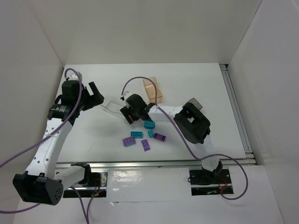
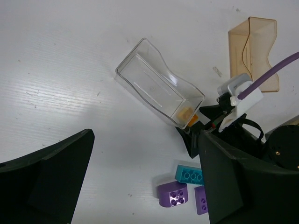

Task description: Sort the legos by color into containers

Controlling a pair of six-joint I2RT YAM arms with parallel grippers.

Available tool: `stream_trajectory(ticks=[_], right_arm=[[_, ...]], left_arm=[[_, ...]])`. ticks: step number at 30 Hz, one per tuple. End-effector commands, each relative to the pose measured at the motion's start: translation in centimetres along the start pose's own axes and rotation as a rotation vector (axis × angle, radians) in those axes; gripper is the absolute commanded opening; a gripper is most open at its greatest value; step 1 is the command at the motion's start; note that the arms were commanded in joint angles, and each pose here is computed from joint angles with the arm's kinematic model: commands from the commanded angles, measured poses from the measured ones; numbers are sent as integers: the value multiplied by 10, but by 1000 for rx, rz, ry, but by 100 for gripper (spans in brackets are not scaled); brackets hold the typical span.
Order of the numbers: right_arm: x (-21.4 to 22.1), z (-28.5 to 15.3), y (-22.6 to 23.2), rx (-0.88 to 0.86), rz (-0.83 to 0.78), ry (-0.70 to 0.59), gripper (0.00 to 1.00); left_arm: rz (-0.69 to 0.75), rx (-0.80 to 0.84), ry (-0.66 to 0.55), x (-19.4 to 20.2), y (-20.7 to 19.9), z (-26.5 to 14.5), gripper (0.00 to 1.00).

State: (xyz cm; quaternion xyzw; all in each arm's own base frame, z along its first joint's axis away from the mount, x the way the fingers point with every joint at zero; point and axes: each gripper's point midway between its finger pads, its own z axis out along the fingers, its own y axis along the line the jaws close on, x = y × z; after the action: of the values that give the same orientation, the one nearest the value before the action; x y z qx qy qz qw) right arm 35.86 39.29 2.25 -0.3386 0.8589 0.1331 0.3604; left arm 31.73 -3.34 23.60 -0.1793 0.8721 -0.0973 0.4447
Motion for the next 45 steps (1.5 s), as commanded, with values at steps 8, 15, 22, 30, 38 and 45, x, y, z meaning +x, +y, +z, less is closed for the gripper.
stream_trajectory(ticks=[8, 15, 22, 30, 38, 45], right_arm=[[-30, -5, 3, 13, 45, -119, 28], [-28, -88, -36, 243, 167, -211, 28], [10, -169, -136, 460, 541, -344, 28], [74, -205, -215, 758, 798, -278, 32], [86, -225, -254, 847, 878, -316, 33], [79, -217, -283, 881, 876, -282, 60]], left_arm=[[-8, 23, -27, -9, -6, -6, 100], [-16, 61, 2, -1, -12, -4, 100], [71, 217, 176, 34, -36, 15, 100], [231, 218, 281, 80, -54, 25, 97], [350, 286, 470, 140, -78, 38, 90], [438, 264, 520, 168, -103, 41, 92]])
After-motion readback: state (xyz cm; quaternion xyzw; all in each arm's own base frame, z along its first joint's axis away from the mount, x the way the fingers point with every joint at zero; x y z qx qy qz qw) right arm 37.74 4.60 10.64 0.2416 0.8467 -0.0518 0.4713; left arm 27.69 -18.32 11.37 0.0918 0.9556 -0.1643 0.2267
